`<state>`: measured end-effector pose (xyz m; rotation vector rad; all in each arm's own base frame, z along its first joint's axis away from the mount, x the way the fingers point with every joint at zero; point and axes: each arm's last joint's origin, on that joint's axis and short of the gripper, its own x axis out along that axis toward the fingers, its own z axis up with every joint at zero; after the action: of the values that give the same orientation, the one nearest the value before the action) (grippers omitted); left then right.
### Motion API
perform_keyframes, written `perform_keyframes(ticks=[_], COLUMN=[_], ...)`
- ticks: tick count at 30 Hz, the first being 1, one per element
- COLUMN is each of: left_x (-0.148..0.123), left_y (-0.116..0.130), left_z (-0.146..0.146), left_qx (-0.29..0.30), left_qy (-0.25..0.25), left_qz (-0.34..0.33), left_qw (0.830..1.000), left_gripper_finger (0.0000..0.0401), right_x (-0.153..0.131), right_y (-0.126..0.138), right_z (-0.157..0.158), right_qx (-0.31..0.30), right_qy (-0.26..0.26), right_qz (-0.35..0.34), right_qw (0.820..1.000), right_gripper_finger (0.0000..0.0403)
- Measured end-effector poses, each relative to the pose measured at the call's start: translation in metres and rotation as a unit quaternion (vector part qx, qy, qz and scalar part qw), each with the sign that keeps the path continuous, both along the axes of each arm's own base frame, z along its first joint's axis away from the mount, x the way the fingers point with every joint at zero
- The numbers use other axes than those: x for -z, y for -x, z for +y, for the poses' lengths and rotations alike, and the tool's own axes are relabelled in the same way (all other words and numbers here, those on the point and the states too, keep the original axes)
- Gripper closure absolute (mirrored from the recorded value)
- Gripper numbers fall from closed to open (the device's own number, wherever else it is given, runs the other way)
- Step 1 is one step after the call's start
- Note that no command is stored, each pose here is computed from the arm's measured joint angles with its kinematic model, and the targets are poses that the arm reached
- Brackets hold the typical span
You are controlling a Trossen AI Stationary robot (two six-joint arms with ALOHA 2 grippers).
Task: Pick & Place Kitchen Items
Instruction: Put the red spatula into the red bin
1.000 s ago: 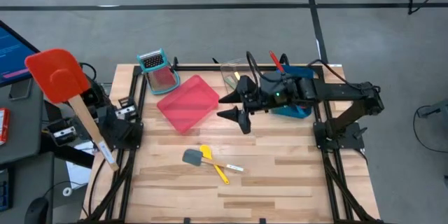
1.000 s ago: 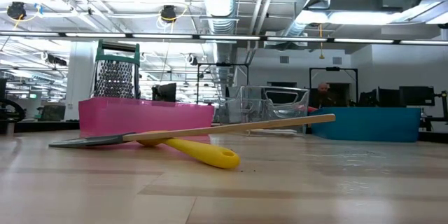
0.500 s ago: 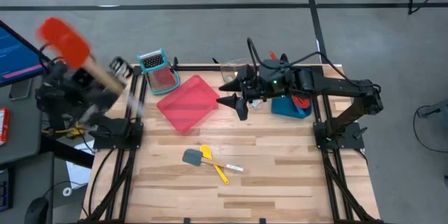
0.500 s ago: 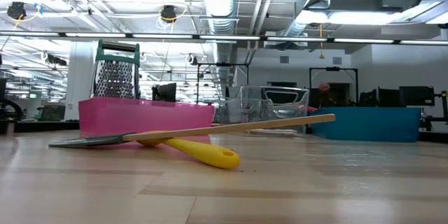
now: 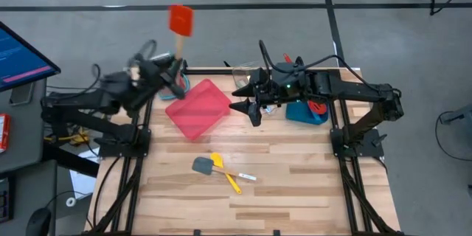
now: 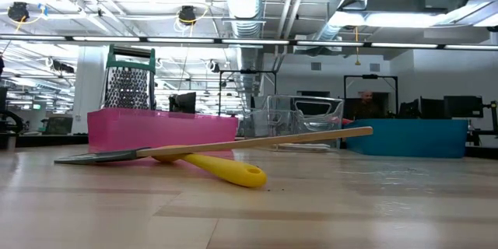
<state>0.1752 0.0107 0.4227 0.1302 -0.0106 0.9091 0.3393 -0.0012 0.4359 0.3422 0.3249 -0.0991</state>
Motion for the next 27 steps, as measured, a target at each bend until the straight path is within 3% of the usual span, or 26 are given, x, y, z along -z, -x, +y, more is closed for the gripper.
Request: perform_keyframes(ticks=[5,9,15,21,27], left_x=[0.032,0.05,0.078,0.105,0.13], left_y=[-0.028,-0.032,-0.024,-0.034,-0.04], left_z=[-0.002,0.006,0.028,0.047,0.062], left_qx=[0.018,0.049,0.048,0.014,0.027], left_qy=[0.047,0.159,0.317,0.374,0.47], left_qz=[0.073,0.053,0.109,0.194,0.26], left_qw=[0.996,0.985,0.941,0.907,0.843], left_gripper_finger=[0.035,0.035,0.0352,0.0349,0.0351], right_x=[0.002,0.004,0.006,0.007,0.007], right_y=[0.001,0.001,0.002,0.003,0.003], right_z=[0.001,0.002,0.004,0.004,0.004], right_qx=[-0.001,-0.003,-0.007,-0.007,-0.008], right_qy=[0.0,0.0,0.001,0.002,0.005], right_qz=[0.012,0.022,0.034,0.037,0.037], right_qw=[1.0,1.0,0.999,0.999,0.999], right_gripper_finger=[0.017,0.017,0.017,0.017,0.017])
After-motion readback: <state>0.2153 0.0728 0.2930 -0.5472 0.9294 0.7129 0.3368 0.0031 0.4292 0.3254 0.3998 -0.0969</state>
